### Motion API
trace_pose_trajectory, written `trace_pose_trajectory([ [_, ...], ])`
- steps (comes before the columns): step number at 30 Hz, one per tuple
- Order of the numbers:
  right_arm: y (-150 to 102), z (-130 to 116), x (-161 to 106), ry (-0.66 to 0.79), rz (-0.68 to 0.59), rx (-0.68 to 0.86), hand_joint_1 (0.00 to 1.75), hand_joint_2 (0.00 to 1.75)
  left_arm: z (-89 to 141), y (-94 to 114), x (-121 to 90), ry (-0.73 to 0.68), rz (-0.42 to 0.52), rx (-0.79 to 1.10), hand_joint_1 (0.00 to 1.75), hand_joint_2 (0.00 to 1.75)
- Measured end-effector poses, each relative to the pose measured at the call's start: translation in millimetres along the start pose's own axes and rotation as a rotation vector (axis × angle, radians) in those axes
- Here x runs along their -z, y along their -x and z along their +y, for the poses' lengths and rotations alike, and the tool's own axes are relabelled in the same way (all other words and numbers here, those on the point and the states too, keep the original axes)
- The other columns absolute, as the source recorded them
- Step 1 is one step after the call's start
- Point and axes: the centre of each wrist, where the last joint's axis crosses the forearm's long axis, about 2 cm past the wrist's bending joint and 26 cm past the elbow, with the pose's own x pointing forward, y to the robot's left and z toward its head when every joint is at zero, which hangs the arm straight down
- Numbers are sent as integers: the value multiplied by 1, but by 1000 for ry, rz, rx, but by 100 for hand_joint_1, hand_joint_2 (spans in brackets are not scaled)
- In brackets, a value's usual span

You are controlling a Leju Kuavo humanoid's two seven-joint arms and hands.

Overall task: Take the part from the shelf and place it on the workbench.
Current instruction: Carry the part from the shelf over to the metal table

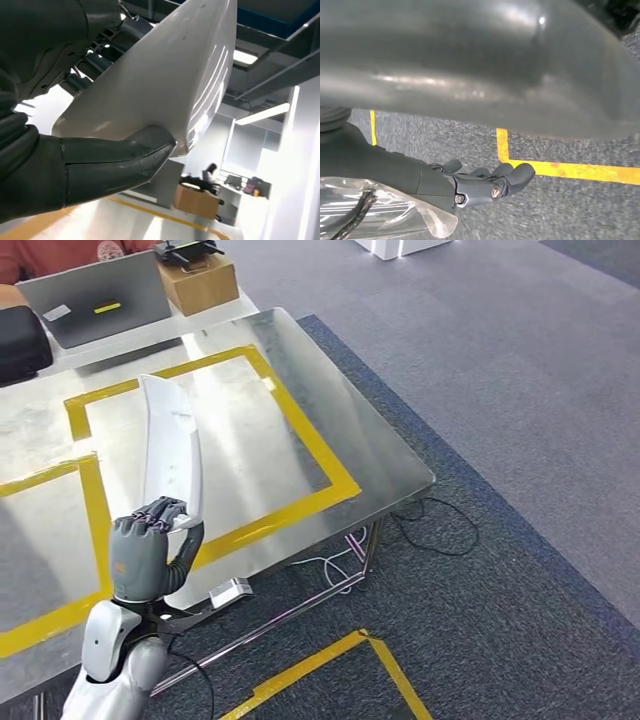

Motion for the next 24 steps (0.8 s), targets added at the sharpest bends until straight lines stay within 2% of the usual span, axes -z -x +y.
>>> trace_pose_trajectory([
  [24, 3, 1, -1, -1, 7, 2, 0, 0, 0, 0, 1, -2, 2, -2, 175, 175],
])
